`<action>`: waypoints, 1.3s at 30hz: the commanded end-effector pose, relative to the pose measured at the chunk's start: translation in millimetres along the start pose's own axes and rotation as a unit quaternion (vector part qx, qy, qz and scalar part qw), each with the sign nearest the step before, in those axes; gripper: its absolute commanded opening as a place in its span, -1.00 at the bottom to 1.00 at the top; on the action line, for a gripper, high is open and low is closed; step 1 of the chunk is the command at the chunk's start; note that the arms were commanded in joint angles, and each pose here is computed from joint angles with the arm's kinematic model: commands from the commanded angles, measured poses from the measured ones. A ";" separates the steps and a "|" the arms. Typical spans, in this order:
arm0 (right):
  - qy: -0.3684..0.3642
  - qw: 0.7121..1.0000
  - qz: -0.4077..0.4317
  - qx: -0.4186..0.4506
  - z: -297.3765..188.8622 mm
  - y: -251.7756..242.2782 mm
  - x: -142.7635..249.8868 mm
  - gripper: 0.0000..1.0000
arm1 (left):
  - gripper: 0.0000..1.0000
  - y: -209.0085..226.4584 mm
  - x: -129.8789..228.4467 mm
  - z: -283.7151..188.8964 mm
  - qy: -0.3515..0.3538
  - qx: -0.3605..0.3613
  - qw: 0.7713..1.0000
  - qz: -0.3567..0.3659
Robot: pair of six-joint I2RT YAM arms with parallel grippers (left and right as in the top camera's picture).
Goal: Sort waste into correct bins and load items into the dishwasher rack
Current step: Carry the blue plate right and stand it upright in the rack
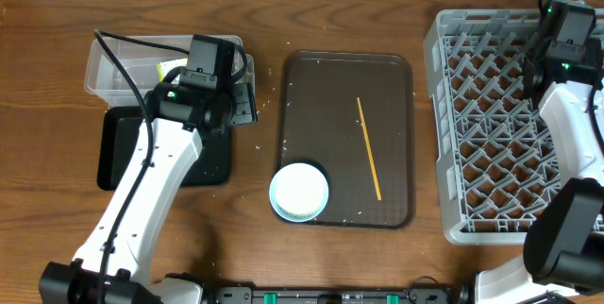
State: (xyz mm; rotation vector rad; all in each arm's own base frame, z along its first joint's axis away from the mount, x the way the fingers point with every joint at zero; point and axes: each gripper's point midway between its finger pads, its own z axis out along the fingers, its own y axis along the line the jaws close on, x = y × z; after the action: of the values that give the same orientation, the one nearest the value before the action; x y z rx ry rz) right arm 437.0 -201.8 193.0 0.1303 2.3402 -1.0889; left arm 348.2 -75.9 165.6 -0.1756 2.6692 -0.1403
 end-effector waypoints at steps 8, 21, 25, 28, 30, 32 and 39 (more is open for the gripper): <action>-0.074 0.995 0.065 -0.020 -36.3 -21.7 -30.3 0.36 | 0.26 2.2 0.3 1.1 0.002 -0.007 1.000 0.000; -0.189 0.943 0.079 -0.264 -102.8 32.4 -68.3 0.51 | 0.26 2.2 0.3 1.1 0.002 -0.007 1.000 0.000; -0.180 0.913 0.087 -0.355 -124.9 65.2 -64.8 0.44 | 0.26 2.2 0.3 1.1 0.002 -0.007 1.000 0.000; -0.169 0.896 0.074 -0.403 -141.1 86.5 -58.9 0.42 | 0.26 2.1 0.2 1.1 0.001 -0.007 1.000 0.000; -0.160 0.888 0.061 -0.426 -151.6 99.7 -53.9 0.42 | 0.26 2.1 0.2 1.1 0.001 -0.007 1.000 0.000; -0.150 0.884 0.049 -0.440 -160.5 111.2 -49.1 0.41 | 0.26 2.1 0.2 1.1 0.001 -0.007 1.000 0.000; -0.119 0.867 -0.006 -0.484 -192.6 157.3 -30.8 0.44 | 0.27 2.1 0.3 1.1 0.002 -0.007 1.000 0.000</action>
State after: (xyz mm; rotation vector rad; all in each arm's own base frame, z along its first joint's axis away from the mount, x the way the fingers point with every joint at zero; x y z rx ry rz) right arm 430.0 26.8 208.2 -0.3361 2.3513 0.0953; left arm 347.8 -75.8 165.4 -0.1752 2.6711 -0.1395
